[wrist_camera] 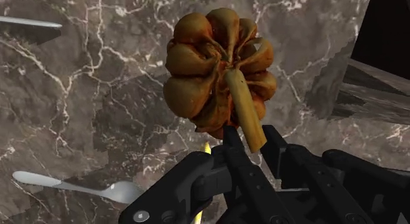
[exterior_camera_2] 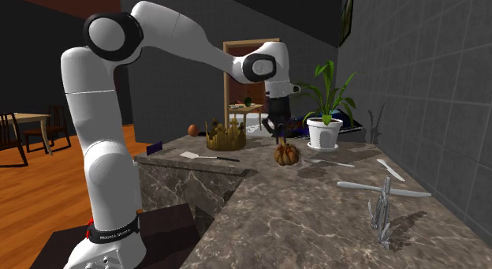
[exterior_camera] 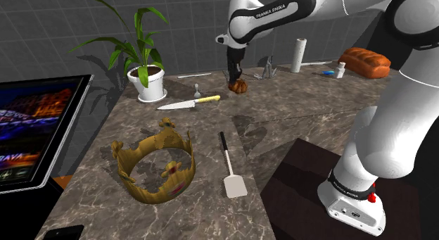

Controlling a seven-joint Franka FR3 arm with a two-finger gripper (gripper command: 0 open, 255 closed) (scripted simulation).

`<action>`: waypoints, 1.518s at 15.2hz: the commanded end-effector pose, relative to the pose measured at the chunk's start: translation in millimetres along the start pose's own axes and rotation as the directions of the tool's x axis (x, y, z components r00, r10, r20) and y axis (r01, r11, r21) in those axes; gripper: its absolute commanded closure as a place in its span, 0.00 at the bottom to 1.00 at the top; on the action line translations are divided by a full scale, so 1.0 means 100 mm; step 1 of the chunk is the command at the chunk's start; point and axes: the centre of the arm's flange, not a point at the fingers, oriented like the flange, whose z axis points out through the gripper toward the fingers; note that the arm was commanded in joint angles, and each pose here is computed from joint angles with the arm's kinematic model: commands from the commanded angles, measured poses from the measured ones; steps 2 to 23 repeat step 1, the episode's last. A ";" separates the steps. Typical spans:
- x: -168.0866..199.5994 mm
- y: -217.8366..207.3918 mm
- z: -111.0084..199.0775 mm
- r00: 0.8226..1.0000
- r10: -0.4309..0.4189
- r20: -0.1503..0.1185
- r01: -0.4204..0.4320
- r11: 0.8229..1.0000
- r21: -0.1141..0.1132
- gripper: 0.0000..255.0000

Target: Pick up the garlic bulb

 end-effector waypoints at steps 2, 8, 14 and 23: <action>0.01 0.00 -0.04 1.000 0.000 0.000 0.000 1.000 0.000 1.00; 0.01 0.00 -0.04 1.000 0.000 0.000 0.000 1.000 0.000 1.00; 0.01 0.00 -0.04 1.000 0.000 0.000 0.000 1.000 0.000 1.00; 0.01 0.00 -0.04 1.000 0.000 0.000 0.000 1.000 0.000 1.00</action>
